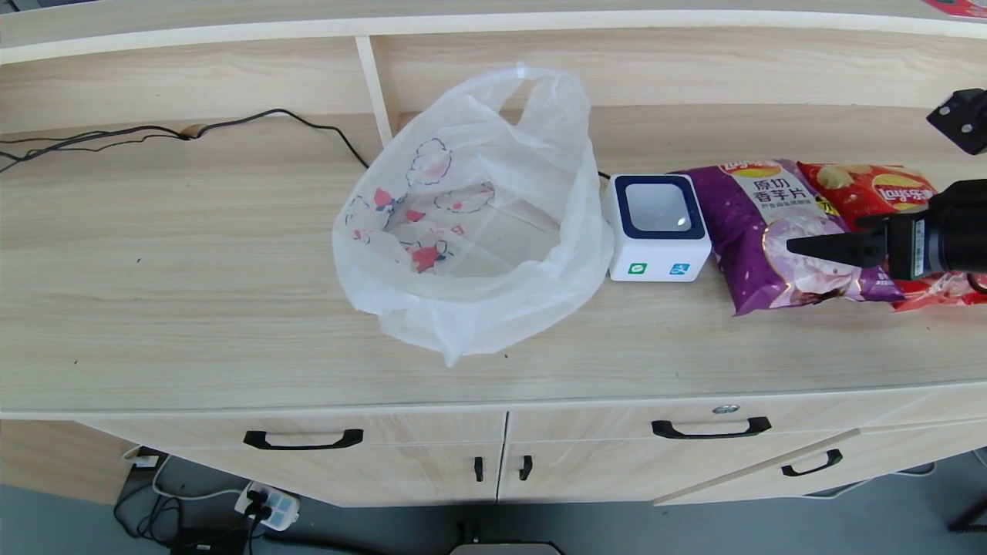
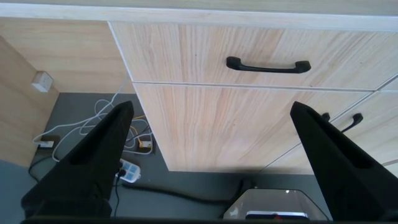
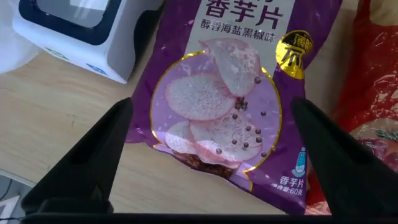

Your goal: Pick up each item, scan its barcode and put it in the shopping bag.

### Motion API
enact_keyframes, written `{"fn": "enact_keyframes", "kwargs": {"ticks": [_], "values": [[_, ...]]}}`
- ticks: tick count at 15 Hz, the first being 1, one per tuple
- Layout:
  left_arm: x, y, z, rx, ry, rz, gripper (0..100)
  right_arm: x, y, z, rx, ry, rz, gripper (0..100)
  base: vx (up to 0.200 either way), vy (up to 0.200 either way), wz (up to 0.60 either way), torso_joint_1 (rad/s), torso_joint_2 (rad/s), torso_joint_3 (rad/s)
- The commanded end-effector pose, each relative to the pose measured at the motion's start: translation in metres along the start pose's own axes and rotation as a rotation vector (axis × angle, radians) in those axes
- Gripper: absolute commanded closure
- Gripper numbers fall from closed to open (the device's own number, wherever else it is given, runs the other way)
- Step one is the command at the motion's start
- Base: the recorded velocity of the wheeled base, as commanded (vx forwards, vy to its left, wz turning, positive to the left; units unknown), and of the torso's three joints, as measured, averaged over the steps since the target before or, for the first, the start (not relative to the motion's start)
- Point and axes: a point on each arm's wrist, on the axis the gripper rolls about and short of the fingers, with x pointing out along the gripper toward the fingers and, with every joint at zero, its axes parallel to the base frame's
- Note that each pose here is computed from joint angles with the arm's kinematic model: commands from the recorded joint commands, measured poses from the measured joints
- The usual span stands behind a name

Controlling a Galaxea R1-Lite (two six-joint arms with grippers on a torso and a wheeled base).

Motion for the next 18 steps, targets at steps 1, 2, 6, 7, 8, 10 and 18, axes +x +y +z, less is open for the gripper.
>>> {"fn": "enact_keyframes", "kwargs": {"ticks": [1, 2, 6, 7, 8, 10, 18], "values": [[0.000, 0.000, 0.000, -0.001, 0.001, 0.000, 0, 0.012, -0.006, 0.004, -0.003, 0.004, -0.006, 0, 0.000, 0.000, 0.00, 0.000, 0.00, 0.000], [0.000, 0.000, 0.000, -0.001, 0.001, 0.000, 0, 0.018, -0.009, 0.006, -0.007, 0.005, -0.007, 0, 0.000, 0.000, 0.00, 0.000, 0.00, 0.000], [0.000, 0.000, 0.000, -0.001, 0.001, 0.000, 0, 0.031, -0.015, 0.014, -0.027, -0.001, -0.009, 0, 0.000, 0.000, 0.00, 0.000, 0.00, 0.000], [0.000, 0.000, 0.000, 0.001, 0.001, 0.000, 0, 0.034, -0.016, 0.013, -0.024, 0.007, -0.003, 0, 0.000, 0.000, 0.00, 0.000, 0.00, 0.000], [0.000, 0.000, 0.000, -0.001, 0.001, 0.000, 0, 0.036, -0.015, 0.012, -0.024, 0.010, 0.000, 0, 0.000, 0.000, 0.00, 0.000, 0.00, 0.000], [0.000, 0.000, 0.000, -0.001, 0.001, 0.000, 0, 0.041, -0.009, 0.014, -0.026, 0.008, 0.018, 0, 0.000, 0.000, 0.00, 0.000, 0.00, 0.000], [0.000, 0.000, 0.000, 0.001, 0.001, 0.000, 0, 0.049, -0.009, 0.037, -0.055, 0.050, -0.038, 0, 0.000, 0.000, 0.00, 0.000, 0.00, 0.000]]}}
